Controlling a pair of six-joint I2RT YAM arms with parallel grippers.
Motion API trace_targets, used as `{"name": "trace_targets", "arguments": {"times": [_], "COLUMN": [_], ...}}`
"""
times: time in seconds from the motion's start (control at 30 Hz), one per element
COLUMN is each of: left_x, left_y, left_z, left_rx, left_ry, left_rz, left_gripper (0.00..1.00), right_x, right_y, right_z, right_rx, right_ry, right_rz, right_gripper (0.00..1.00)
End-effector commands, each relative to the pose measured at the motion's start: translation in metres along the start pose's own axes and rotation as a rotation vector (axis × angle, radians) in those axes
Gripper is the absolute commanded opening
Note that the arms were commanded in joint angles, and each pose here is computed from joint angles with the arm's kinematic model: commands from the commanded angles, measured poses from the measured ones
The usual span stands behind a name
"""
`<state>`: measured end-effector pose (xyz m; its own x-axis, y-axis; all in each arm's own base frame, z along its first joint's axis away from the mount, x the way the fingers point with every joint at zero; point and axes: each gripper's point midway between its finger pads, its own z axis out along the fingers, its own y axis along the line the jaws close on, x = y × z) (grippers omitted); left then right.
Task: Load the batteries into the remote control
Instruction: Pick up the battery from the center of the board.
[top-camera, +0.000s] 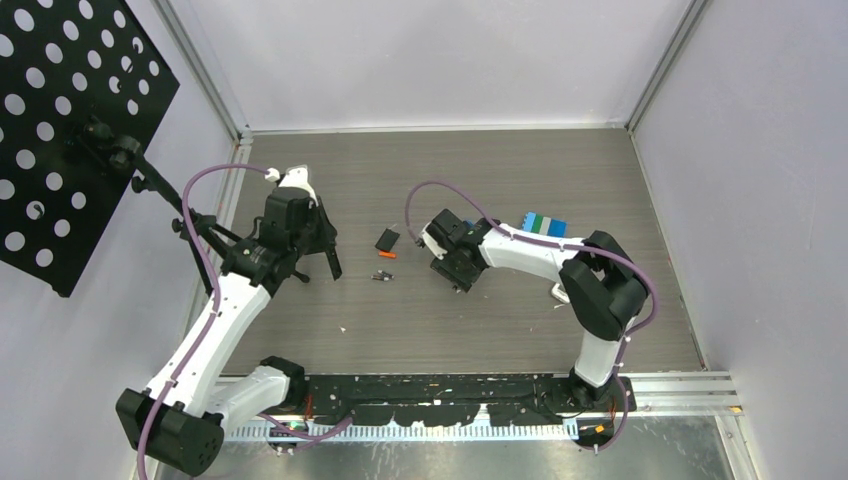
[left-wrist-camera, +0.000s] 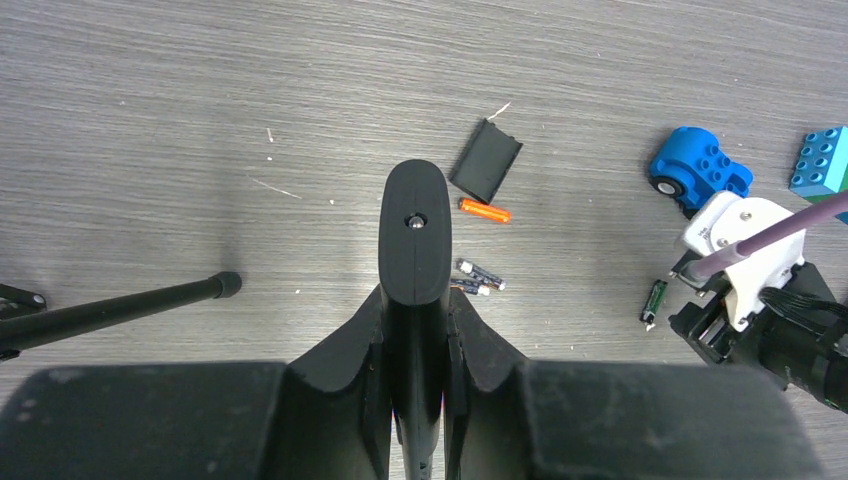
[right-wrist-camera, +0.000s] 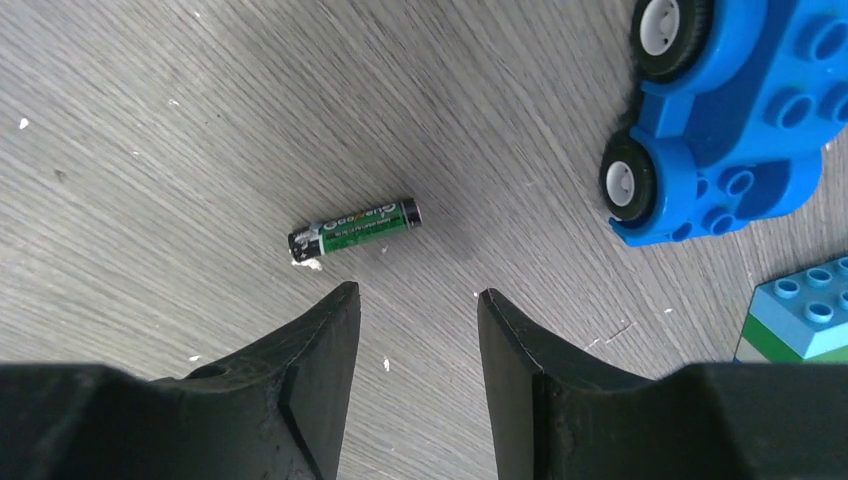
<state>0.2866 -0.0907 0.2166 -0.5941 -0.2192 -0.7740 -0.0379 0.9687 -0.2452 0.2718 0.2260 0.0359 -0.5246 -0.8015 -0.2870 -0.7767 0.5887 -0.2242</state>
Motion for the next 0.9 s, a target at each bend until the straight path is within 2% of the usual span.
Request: {"name": "trace_targets", "arguments": {"times": [0.0,0.3,0.87], "left_x": [-0.016,-0.016,-0.017], "left_y": [-0.006,-0.004,-0.002], "left_z": [-0.002,0.001,-0.001], "left_rx": [0.023,0.011,-0.003], "left_ry": [-0.046,-0.042,-0.043], "left_rz": [-0.005,-0.001,0.005], "left_gripper": [0.00,0.00,0.00], "right_x": [-0.027,-0.034,-0.058], "right_y": [-0.007,0.009,0.005], "right_z": [0.000,0.008,0.027], "right_rx": [0.018,-0.080,-0.107], "right_ry": [-0.063,-0.084,-0.100], "right_rz": [-0.025,-0.079,-0.116], "right_gripper": [0.53,0.53,0.51]}}
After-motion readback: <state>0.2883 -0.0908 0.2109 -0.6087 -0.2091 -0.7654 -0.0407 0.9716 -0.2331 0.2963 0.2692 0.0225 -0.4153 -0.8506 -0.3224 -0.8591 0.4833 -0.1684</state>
